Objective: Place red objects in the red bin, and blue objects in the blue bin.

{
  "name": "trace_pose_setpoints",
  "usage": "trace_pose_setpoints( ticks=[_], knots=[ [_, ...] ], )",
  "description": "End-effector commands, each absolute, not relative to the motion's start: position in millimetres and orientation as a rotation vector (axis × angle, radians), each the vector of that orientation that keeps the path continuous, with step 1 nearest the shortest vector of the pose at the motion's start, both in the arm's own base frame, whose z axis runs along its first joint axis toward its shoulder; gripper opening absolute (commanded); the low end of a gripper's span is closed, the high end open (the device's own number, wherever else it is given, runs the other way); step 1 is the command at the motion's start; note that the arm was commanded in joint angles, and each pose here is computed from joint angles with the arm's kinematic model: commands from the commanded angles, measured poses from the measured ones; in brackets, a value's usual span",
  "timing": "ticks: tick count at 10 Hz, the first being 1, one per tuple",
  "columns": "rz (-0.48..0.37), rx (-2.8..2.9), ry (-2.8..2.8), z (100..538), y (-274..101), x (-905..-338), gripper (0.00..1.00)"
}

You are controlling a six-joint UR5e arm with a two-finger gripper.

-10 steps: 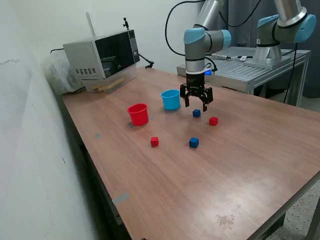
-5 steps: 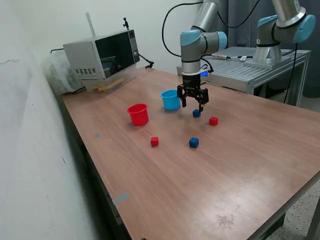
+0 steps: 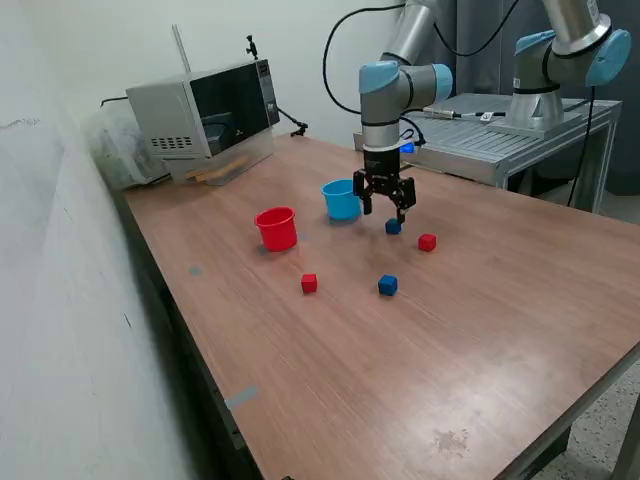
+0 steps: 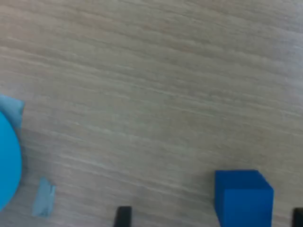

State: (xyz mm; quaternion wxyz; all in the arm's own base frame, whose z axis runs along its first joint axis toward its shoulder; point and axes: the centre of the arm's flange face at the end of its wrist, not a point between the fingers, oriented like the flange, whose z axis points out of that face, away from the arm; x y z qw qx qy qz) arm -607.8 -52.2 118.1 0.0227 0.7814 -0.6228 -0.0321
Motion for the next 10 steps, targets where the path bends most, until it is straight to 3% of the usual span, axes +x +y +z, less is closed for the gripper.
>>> trace_pose_setpoints(
  ticks=[1,7,10],
  knots=[
    [-0.086,2.434,-1.917,116,-60,-603,0.0],
    [-0.073,2.441,-1.92,113,-61,-597,0.0],
    [-0.117,2.433,-1.92,133,-59,-597,0.0]
  ],
)
